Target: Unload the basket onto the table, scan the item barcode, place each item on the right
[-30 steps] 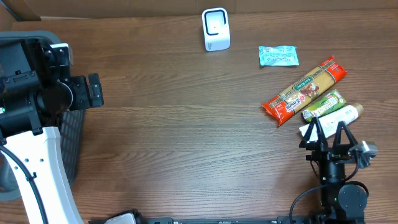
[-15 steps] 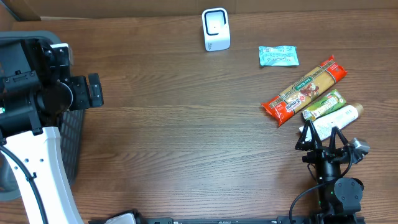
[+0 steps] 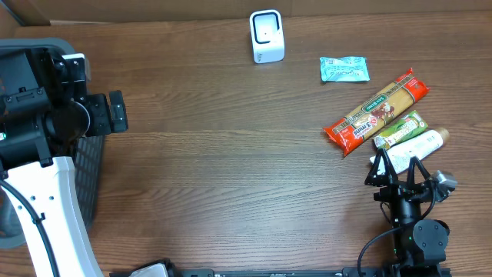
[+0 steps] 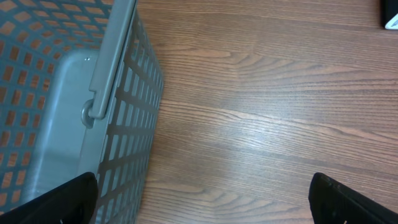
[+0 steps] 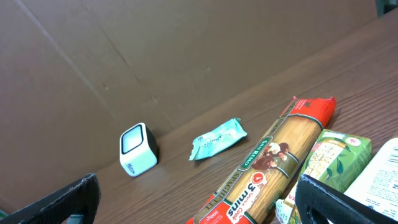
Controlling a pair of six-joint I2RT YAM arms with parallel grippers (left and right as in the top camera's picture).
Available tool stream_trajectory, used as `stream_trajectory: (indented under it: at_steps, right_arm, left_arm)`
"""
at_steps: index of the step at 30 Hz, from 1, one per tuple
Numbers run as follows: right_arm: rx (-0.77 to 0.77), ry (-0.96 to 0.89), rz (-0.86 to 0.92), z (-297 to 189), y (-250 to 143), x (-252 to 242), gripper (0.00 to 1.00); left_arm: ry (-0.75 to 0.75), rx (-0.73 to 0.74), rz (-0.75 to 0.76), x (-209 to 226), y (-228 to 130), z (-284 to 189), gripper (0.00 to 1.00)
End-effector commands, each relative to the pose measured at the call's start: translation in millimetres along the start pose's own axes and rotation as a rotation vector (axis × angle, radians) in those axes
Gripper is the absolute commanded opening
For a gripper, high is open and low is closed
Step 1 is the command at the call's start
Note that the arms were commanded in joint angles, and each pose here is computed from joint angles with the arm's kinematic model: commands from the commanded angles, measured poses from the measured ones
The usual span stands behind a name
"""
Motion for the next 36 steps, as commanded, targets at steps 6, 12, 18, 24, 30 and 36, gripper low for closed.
stream_trajectory:
  at_steps: [6, 12, 18, 24, 30, 36]
  right_arm:
    - [0.119, -0.001, -0.017, 4, -28, 0, 1.00]
    - [0.143, 0.001, -0.021, 4, -33, 1, 1.00]
    - [0.143, 0.001, -0.021, 4, -33, 1, 1.00]
    - [0.065, 0.009, -0.008, 2, -16, 2, 1.00]
    - [0.018, 0.045, 0.000, -1, -6, 8, 1.00]
    - [0.018, 0.044, 0.000, -1, -6, 8, 1.00]
  left_arm:
    - [0.004, -0.007, 0.018, 0, 2, -2, 1.00]
    - [0.004, -0.008, 0.018, 0, 2, -2, 1.00]
    - [0.004, -0.008, 0.018, 0, 2, -2, 0.99]
    - [0.004, -0.007, 0.017, 0, 2, -2, 1.00]
    - [0.004, -0.007, 0.018, 0, 2, -2, 1.00]
    - [0.004, -0.007, 0.017, 0, 2, -2, 0.99]
Point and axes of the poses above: each gripper's point midway between its finger pads, its own z axis out along the fingers, its own x axis along the line the jaws close on, y = z × x, the point moved 3 cm from there along -z, back along the fingers, and after that the axes turned 8 degrees about z, right-handed, at the moved point
